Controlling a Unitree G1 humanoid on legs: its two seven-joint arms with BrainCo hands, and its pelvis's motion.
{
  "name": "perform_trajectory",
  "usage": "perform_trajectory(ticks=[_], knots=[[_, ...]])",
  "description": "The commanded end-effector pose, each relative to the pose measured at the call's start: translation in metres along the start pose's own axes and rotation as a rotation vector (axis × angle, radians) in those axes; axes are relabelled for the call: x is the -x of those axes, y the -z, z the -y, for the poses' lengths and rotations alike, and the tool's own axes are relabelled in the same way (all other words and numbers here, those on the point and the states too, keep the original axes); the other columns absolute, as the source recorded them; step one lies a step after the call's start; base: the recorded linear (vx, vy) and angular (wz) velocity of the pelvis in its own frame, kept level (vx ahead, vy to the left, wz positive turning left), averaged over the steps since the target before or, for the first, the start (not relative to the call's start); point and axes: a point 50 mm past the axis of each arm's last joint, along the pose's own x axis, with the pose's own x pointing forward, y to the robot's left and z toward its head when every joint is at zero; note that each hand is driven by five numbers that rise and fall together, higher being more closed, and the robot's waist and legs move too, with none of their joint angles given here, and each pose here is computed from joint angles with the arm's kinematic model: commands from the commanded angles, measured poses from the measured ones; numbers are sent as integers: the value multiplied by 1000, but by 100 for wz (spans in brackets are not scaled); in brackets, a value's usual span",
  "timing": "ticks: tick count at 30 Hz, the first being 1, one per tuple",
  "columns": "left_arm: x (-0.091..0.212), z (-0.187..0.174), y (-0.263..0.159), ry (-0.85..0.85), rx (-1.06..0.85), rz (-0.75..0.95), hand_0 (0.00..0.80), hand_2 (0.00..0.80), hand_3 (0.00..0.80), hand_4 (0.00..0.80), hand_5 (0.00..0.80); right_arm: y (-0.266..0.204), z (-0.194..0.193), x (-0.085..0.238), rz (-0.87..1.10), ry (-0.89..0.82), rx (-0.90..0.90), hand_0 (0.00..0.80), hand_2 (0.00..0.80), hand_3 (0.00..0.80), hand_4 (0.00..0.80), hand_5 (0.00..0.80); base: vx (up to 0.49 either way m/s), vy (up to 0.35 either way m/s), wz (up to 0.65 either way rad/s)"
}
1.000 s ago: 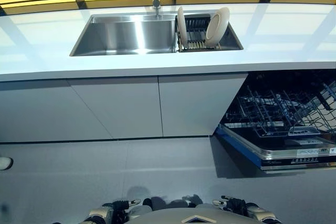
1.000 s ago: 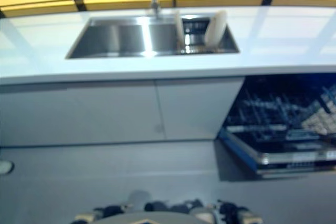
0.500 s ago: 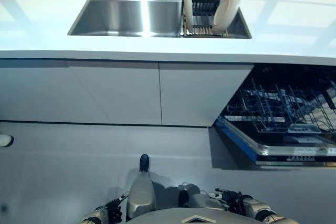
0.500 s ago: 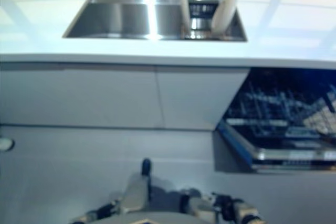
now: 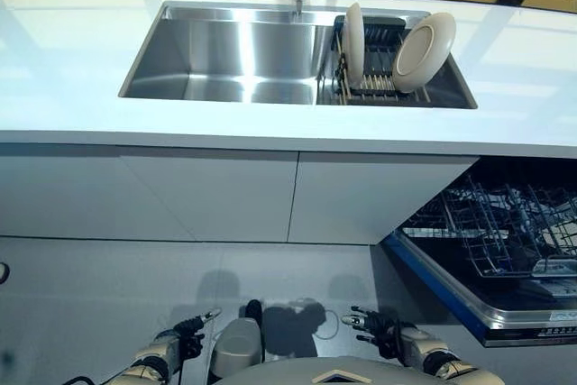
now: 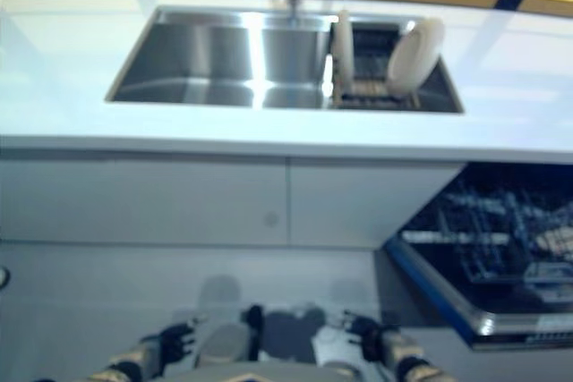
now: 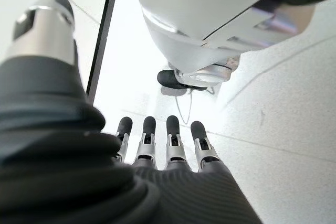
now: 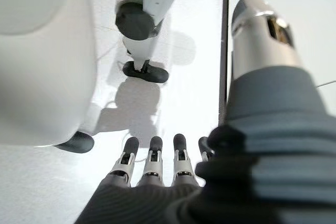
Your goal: Take plates into dishwasher
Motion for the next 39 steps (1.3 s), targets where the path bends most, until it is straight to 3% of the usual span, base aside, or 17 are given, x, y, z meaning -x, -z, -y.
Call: perform_trajectory(ticks=[1, 13, 21, 26, 32, 37, 39], knots=[[0, 2, 16, 11, -61, -67, 0, 0, 0, 0, 0, 7, 19, 10, 13, 34, -27, 0, 0, 0, 0, 0, 87, 100, 0], [-1, 4, 12, -26, -122, -87, 0, 0, 0, 0, 0, -5, 16, 10, 145, 45, -22, 0, 0, 0, 0, 0, 156, 145, -1], [-1, 4, 15, -30, -59, -80, 0, 0, 0, 0, 0, -16, 20, 14, 201, 6, 48, 0, 0, 0, 0, 0, 250, -157, 38], [-1, 10, 22, 2, -21, -85, 0, 0, 0, 0, 0, -68, 20, 22, 395, 68, 40, 0, 0, 0, 0, 0, 109, -138, 2], [5, -1, 36, -7, 7, -88, 0, 0, 0, 0, 0, -143, 33, 89, 795, 88, 90, 0, 0, 0, 0, 0, 62, -44, -9], [8, -10, 48, -12, 47, -91, 0, 0, 0, 0, 0, -212, 42, 198, 1308, 136, 190, 0, 0, 0, 0, 0, 72, -2, -10], [8, -9, 48, -10, 44, -86, 0, 0, 0, 0, 0, -227, 43, 227, 1454, 156, 180, 0, 0, 0, 0, 0, 53, -6, -9]])
